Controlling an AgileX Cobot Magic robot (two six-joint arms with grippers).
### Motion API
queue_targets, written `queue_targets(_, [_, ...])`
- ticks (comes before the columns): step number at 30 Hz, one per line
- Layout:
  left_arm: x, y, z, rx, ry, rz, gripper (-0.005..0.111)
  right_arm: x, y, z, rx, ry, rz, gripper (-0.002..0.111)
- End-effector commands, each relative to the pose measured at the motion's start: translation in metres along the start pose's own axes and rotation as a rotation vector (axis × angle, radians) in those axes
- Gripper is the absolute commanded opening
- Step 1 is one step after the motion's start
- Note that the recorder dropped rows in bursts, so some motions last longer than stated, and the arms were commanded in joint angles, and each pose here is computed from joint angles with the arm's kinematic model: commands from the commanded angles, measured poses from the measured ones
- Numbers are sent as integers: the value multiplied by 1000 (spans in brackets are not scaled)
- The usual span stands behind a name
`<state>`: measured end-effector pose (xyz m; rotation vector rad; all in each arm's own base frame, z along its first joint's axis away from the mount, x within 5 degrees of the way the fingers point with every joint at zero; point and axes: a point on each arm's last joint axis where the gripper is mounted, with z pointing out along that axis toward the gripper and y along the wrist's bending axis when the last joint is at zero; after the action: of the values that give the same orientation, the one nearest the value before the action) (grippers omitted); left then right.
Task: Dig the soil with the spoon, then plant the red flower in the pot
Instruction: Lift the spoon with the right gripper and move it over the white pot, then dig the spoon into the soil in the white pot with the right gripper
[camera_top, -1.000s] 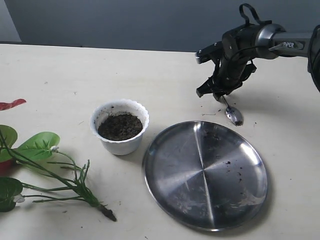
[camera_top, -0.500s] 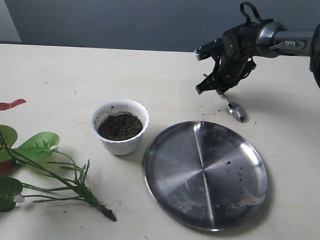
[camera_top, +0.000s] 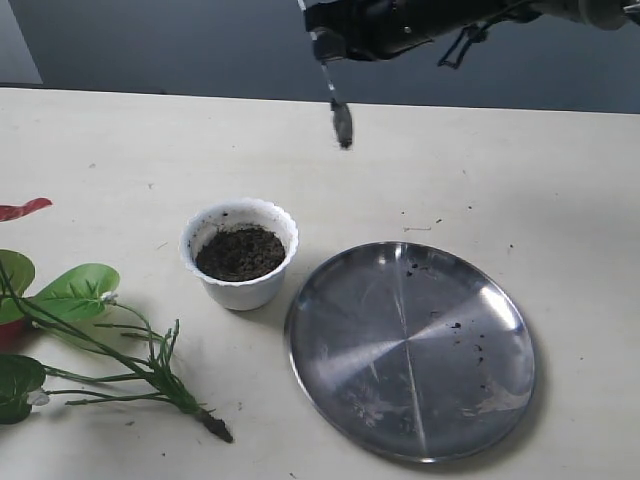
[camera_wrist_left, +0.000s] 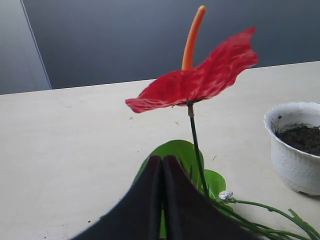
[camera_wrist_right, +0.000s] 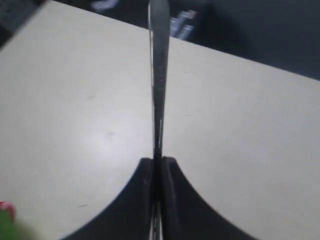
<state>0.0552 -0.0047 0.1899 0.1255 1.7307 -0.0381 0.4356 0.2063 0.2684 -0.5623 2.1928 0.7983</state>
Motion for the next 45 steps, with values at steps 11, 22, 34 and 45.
queue_targets(11, [-2, 0, 0, 5, -13, -3, 1, 74, 105, 85, -346, 155, -207, -1])
queue_targets(22, [-2, 0, 0, 5, -13, -3, 1, 96, 92, 105, -339, 191, -373, -1])
queue_targets(34, [-2, 0, 0, 5, -13, -3, 1, 81, 93, 102, -256, 89, -417, -1])
queue_targets(45, [-2, 0, 0, 5, -13, -3, 1, 92, 102, 103, -311, 169, -451, -1])
